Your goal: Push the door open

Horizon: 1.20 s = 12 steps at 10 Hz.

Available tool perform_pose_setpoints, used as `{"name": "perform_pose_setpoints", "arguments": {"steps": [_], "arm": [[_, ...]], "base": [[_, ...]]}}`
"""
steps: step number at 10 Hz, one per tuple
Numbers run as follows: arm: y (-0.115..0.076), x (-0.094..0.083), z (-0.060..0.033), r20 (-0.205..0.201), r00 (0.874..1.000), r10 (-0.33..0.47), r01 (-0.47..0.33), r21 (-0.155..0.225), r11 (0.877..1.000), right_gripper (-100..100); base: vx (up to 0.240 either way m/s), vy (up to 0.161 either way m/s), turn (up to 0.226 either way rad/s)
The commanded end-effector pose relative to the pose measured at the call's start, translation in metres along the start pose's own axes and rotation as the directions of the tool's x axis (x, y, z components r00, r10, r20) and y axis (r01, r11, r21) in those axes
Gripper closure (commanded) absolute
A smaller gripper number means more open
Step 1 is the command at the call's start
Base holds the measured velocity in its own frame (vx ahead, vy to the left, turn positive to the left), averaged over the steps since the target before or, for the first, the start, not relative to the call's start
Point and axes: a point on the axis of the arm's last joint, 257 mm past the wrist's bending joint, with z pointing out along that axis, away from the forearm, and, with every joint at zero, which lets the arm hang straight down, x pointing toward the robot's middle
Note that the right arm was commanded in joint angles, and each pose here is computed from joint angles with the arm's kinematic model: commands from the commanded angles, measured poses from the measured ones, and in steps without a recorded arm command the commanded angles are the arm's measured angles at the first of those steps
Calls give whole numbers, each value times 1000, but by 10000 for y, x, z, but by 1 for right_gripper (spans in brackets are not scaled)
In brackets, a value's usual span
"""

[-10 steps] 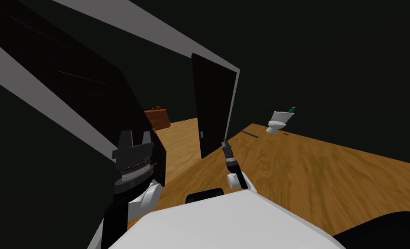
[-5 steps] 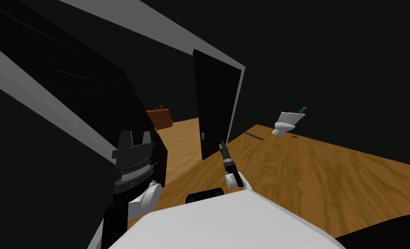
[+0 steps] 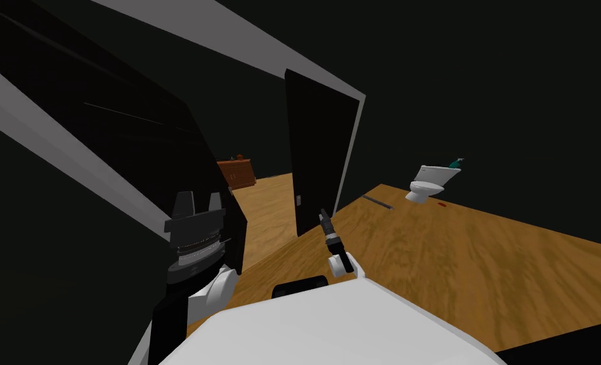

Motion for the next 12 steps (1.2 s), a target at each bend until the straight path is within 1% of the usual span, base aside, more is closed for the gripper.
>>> {"name": "perform_pose_setpoints", "arguments": {"steps": [1,3,4,6,11,12], "arm": [[-148,86,-17,-14,1000,11,-11,30,999,-100],[-336,173,-37,-31,999,24,-22,66,998,-100],[-357,174,-48,-31,999,24,-22,71,997,-100],[-536,260,-77,-46,998,38,-32,107,994,-100],[-925,470,-168,-80,994,70,-53,191,980,-100],[-925,470,-168,-80,994,70,-53,191,980,-100]], "base": [[85,-41,88],[94,-48,97],[62,-44,28],[61,-31,62],[88,-58,83],[63,-26,24]]}}
